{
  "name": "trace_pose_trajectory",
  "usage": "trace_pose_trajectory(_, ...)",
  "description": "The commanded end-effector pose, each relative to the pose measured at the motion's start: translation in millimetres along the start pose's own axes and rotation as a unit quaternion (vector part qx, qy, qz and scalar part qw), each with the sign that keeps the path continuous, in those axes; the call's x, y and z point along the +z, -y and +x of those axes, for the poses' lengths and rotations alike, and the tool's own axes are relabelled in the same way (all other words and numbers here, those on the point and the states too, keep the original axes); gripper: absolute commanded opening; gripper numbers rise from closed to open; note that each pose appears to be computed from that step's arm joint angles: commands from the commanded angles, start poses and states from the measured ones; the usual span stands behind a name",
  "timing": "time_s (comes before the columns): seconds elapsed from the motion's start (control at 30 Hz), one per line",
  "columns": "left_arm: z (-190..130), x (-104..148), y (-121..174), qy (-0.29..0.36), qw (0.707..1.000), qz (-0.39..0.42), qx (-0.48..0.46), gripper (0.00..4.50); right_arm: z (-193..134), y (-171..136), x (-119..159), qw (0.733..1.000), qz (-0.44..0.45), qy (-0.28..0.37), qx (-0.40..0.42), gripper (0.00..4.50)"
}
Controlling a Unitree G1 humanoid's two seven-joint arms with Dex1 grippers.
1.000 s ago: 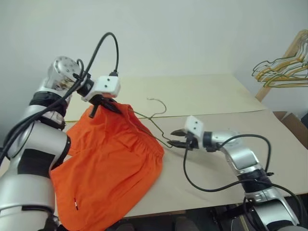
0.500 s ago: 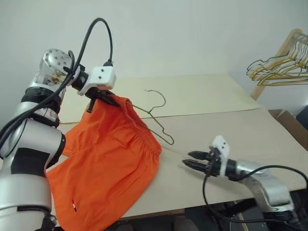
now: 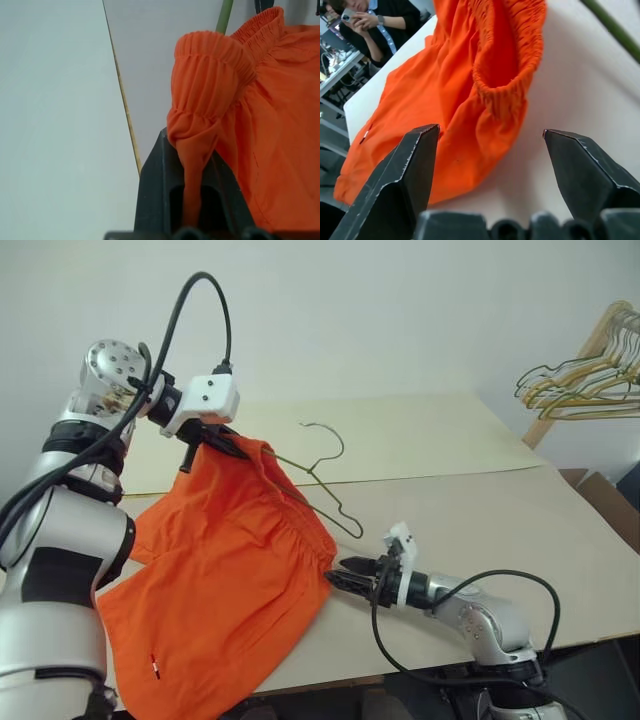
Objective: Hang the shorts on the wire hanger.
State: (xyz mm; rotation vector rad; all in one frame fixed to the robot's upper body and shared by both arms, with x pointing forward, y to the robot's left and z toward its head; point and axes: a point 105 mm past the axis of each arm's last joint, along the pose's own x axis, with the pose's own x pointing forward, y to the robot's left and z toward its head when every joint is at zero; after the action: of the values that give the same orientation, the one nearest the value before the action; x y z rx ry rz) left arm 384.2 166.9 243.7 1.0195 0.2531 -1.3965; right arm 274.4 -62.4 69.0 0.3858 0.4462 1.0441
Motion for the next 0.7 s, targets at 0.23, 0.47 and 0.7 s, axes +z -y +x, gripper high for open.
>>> trace_pose_trajectory(0.23,-7,11,-7,0.025,0.999,0.013,0.020,0.00,18,2,4,1.000,0.026,0.004,0.009,2.72)
trace_pose_trajectory(0.47,-10,9,-6,0.023,0.999,0.009,0.025,0.00,16,3,0,1.000,0.015,-0.001,-0.001,0.30)
trace_pose_trajectory(0.7,-15,14,-7,0.046,0.998,0.015,0.036,0.00,-1,16,9,0.999,0.030,0.022,-0.025,0.02)
